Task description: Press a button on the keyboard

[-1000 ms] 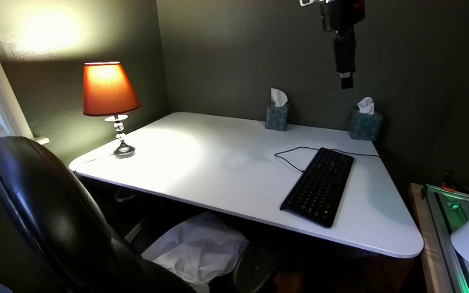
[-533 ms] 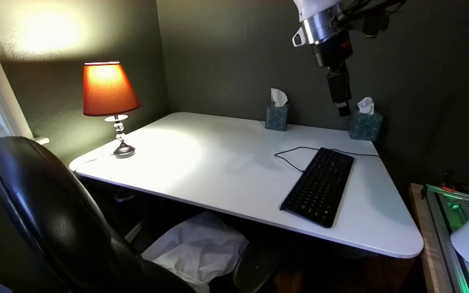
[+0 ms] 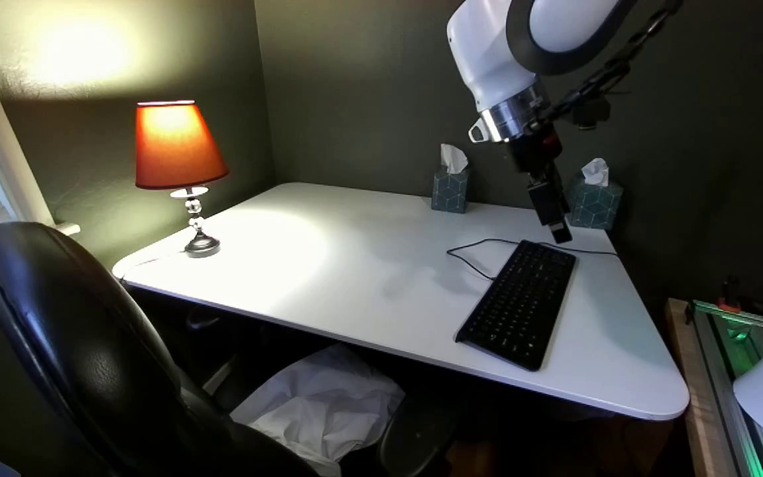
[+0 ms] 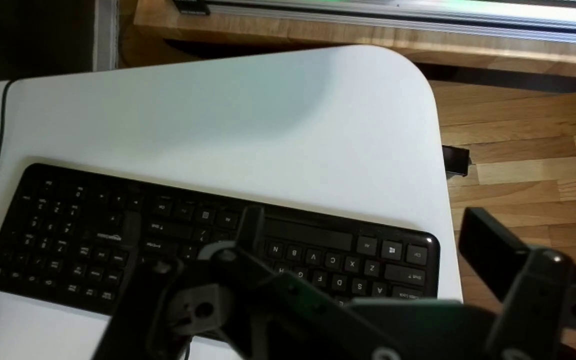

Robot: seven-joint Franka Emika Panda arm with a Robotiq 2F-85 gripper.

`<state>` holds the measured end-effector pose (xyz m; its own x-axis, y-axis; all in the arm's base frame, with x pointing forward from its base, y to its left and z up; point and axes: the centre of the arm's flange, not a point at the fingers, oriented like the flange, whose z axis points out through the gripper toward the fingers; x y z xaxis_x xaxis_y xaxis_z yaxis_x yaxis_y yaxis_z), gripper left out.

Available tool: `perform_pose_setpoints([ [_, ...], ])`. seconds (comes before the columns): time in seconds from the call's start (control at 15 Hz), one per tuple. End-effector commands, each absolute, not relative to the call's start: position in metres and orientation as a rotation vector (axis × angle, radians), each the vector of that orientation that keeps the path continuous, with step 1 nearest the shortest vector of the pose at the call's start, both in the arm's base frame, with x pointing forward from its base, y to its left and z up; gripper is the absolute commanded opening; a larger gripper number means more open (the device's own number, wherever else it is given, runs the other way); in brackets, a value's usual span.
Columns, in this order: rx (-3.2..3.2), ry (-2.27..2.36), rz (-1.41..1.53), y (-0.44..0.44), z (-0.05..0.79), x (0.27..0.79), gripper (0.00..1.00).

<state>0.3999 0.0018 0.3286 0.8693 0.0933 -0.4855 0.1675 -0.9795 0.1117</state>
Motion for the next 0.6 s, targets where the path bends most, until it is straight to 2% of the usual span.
perform_pose_setpoints([
  [0.0,2.914,0.250,-0.701,-0.002,0.292,0.406,1.00],
  [0.53,2.930,0.236,-0.668,-0.001,0.277,0.412,1.00],
])
